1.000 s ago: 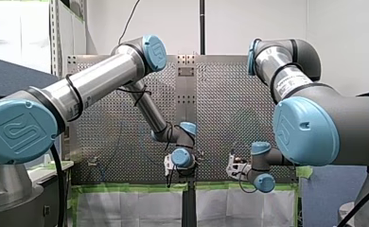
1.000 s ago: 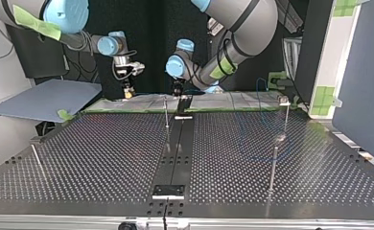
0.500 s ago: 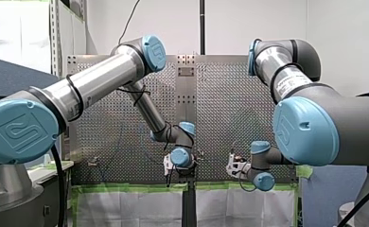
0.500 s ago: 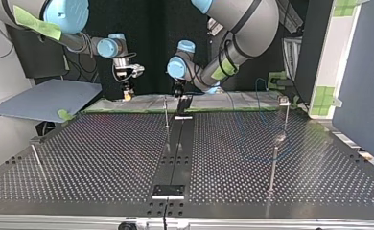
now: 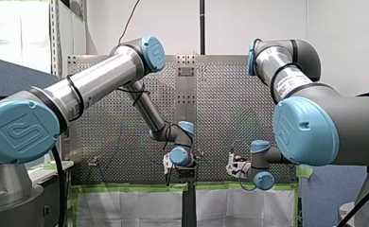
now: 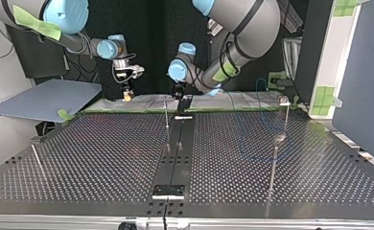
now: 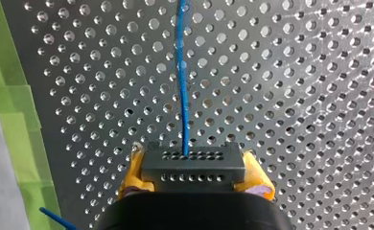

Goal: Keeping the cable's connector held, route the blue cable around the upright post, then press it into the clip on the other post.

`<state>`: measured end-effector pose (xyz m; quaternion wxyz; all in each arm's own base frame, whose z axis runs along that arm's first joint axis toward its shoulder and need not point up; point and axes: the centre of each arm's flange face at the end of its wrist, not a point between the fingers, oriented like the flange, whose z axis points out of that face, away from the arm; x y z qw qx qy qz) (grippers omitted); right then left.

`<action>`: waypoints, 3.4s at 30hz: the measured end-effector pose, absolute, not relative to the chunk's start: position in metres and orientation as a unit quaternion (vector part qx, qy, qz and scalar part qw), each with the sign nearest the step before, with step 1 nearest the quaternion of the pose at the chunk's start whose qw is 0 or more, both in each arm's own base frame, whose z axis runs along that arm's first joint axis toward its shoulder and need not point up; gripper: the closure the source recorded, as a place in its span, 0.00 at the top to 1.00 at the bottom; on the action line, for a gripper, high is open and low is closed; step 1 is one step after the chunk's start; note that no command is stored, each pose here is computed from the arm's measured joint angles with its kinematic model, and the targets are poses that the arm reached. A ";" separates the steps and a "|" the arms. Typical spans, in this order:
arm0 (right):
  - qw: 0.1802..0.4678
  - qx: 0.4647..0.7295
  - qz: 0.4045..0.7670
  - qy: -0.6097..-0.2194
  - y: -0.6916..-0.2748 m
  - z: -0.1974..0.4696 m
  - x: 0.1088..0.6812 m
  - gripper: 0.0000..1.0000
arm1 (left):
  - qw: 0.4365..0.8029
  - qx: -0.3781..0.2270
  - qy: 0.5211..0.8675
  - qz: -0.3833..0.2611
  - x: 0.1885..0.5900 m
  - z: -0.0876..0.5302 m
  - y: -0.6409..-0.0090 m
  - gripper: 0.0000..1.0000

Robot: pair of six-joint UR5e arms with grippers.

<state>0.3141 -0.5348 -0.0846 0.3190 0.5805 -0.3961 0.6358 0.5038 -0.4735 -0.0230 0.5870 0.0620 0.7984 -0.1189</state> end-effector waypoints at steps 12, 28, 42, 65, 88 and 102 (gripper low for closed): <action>0.319 0.577 0.637 -0.400 -0.542 -0.082 0.314 0.00 | 0.583 0.066 0.801 -0.120 0.518 -0.011 -0.478 0.00; 0.323 0.568 0.645 -0.396 -0.563 -0.072 0.317 0.00 | 0.575 0.057 0.803 -0.144 0.542 -0.002 -0.468 0.00; 0.334 0.558 0.650 -0.394 -0.580 -0.065 0.311 0.00 | 0.573 0.043 0.804 -0.155 0.555 -0.001 -0.457 0.00; 0.349 0.543 0.657 -0.390 -0.607 -0.051 0.304 0.00 | 0.577 0.019 0.803 -0.148 0.573 0.012 -0.452 0.00; 0.363 0.528 0.662 -0.389 -0.636 -0.037 0.293 0.00 | 0.610 0.019 0.777 -0.154 0.582 0.018 -0.457 0.34; 0.363 0.529 0.658 -0.394 -0.637 -0.039 0.288 0.00 | 0.604 0.034 0.788 -0.115 0.574 0.016 -0.456 1.00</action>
